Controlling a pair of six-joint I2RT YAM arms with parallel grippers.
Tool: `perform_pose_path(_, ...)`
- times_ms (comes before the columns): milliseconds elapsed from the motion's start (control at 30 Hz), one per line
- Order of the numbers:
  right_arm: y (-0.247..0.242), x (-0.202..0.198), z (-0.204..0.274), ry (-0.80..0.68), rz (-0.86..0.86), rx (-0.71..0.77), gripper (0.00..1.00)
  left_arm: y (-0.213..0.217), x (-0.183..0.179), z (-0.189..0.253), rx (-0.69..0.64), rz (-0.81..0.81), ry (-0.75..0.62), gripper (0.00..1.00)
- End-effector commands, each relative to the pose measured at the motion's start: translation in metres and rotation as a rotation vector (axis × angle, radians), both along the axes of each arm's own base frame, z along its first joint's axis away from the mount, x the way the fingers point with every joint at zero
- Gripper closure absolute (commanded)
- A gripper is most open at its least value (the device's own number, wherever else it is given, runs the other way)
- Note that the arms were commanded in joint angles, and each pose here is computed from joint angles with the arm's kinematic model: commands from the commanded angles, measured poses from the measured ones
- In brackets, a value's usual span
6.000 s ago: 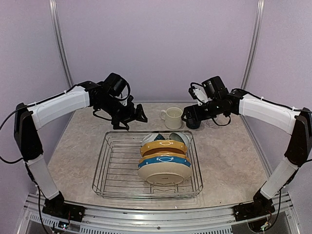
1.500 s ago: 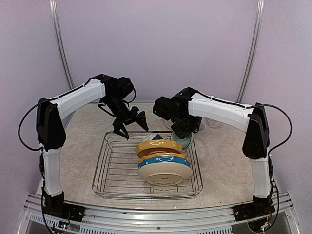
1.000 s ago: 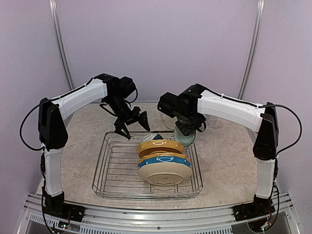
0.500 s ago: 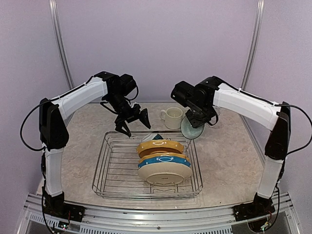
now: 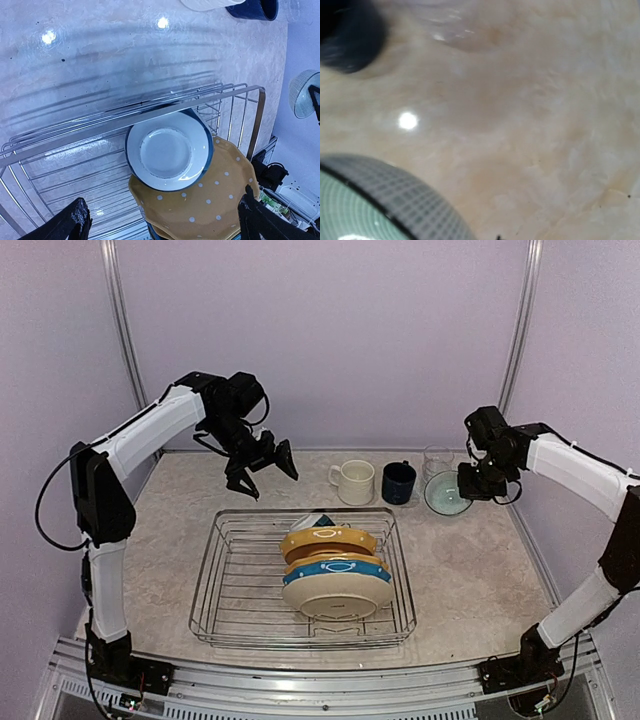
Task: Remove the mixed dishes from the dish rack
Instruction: Place the bowl at the center of the board.
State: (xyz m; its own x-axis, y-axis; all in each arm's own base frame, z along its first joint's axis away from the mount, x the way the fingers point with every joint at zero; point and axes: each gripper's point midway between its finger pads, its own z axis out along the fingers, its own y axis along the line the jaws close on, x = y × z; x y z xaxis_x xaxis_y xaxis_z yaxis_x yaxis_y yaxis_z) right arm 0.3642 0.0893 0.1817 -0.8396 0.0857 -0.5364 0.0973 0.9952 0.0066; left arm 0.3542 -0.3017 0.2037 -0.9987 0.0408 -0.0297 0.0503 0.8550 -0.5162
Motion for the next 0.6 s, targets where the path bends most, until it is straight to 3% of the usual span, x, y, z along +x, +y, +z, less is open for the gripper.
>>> perform_pose_path(0, -0.028, 0.029, -0.006, -0.086, -0.083, 0.203, 1.00, 0.013, -0.001, 0.022, 0.019, 0.030, -0.038, 0.01)
perform_pose_path(233, -0.094, 0.047, -0.046, -0.099, -0.231, 0.278, 1.00, 0.030, 0.009, 0.024, 0.038, 0.066, -0.053, 0.01)
perform_pose_path(567, -0.098, 0.079, -0.089, -0.116, -0.180, 0.293, 1.00, 0.043, 0.029, 0.028, 0.031, 0.104, -0.078, 0.01)
